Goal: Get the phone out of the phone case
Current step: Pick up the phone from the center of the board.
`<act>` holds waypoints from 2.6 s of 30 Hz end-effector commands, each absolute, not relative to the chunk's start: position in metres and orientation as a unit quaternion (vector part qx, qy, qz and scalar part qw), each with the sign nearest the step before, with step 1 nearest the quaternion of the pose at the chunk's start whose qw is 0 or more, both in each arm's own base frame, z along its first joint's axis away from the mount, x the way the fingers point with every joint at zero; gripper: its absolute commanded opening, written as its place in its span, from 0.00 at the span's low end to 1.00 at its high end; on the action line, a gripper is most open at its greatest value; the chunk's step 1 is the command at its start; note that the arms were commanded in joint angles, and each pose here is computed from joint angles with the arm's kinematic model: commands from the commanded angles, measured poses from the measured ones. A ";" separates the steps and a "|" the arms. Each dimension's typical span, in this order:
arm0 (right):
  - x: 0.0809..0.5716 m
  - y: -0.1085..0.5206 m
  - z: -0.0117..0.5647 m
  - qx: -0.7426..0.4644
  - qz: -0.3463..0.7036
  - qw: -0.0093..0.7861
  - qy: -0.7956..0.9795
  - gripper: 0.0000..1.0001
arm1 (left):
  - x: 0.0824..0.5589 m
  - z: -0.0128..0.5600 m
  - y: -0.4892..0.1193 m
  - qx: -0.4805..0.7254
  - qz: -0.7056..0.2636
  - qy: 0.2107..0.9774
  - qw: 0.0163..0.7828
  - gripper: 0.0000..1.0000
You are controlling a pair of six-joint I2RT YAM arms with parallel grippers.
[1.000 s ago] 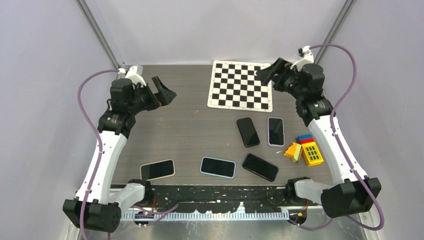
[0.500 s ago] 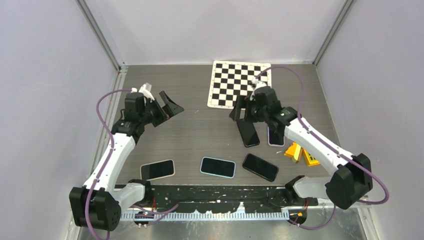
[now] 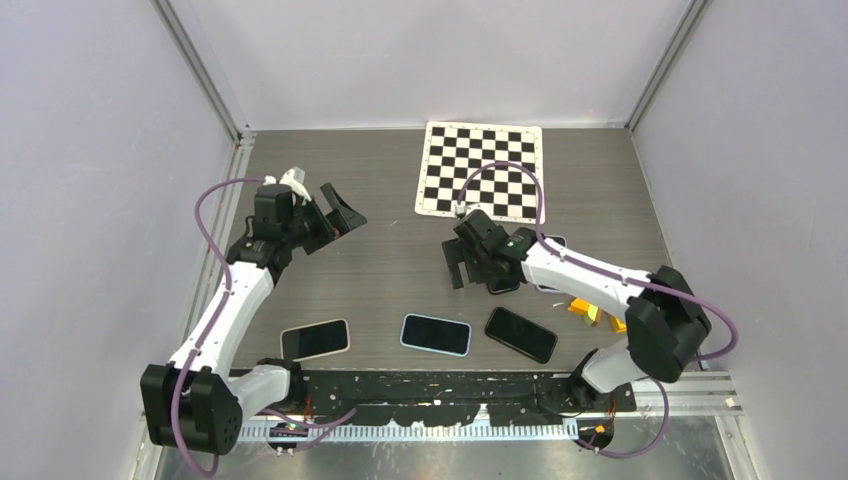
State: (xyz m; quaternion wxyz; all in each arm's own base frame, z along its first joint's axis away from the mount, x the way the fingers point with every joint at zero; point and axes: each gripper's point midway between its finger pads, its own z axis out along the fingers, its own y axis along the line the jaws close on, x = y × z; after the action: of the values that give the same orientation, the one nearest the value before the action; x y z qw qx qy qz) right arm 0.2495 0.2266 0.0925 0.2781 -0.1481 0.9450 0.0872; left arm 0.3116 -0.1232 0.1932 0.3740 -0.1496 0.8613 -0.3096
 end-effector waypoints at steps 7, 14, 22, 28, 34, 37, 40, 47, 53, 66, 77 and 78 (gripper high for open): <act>0.290 0.162 0.073 -0.018 -0.046 0.271 0.961 0.96 | 0.322 0.208 -0.128 -0.116 -0.296 0.860 0.400 1.00; 0.290 0.151 0.050 -0.010 -0.002 0.221 0.975 0.98 | 0.327 0.203 -0.130 -0.118 -0.298 0.861 0.396 1.00; 0.286 0.153 0.028 -0.038 0.023 0.168 0.985 0.98 | 0.331 0.200 -0.129 -0.119 -0.293 0.861 0.398 1.00; 0.290 0.158 0.017 -0.056 0.025 0.145 0.988 0.98 | 0.333 0.198 -0.127 -0.122 -0.286 0.863 0.398 1.00; 0.296 0.158 0.010 -0.059 0.016 0.141 0.988 0.98 | 0.334 0.200 -0.126 -0.119 -0.280 0.864 0.400 1.00; 0.299 0.156 0.006 -0.055 0.004 0.142 0.988 0.96 | 0.334 0.199 -0.124 -0.121 -0.277 0.865 0.400 1.00; 0.307 0.148 0.005 -0.038 -0.021 0.158 0.987 0.80 | 0.333 0.196 -0.124 -0.121 -0.276 0.867 0.397 1.00; 0.326 0.186 0.039 -0.040 0.097 0.248 0.963 0.43 | 0.334 0.188 -0.126 -0.142 -0.283 0.866 0.388 1.00; 0.336 0.231 0.074 -0.074 0.210 0.268 0.937 0.38 | 0.343 0.181 -0.143 -0.163 -0.332 0.855 0.363 0.99; 0.355 0.302 0.115 -0.127 0.296 0.306 0.896 0.36 | 0.364 0.151 -0.236 -0.098 -0.482 0.842 0.223 0.94; 0.347 0.331 0.131 -0.144 0.323 0.315 0.881 0.38 | 0.382 0.149 -0.262 -0.112 -0.519 0.818 0.220 0.85; 0.348 0.333 0.134 -0.145 0.325 0.317 0.879 0.38 | 0.383 0.149 -0.265 -0.111 -0.521 0.818 0.217 0.83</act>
State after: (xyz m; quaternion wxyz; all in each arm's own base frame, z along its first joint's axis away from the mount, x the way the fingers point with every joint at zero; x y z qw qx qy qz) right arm 0.3224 0.3098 0.0873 0.2567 -0.1437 0.9148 0.2768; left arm 0.3665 -0.2489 0.1270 0.2004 -0.1295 0.8432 -0.4817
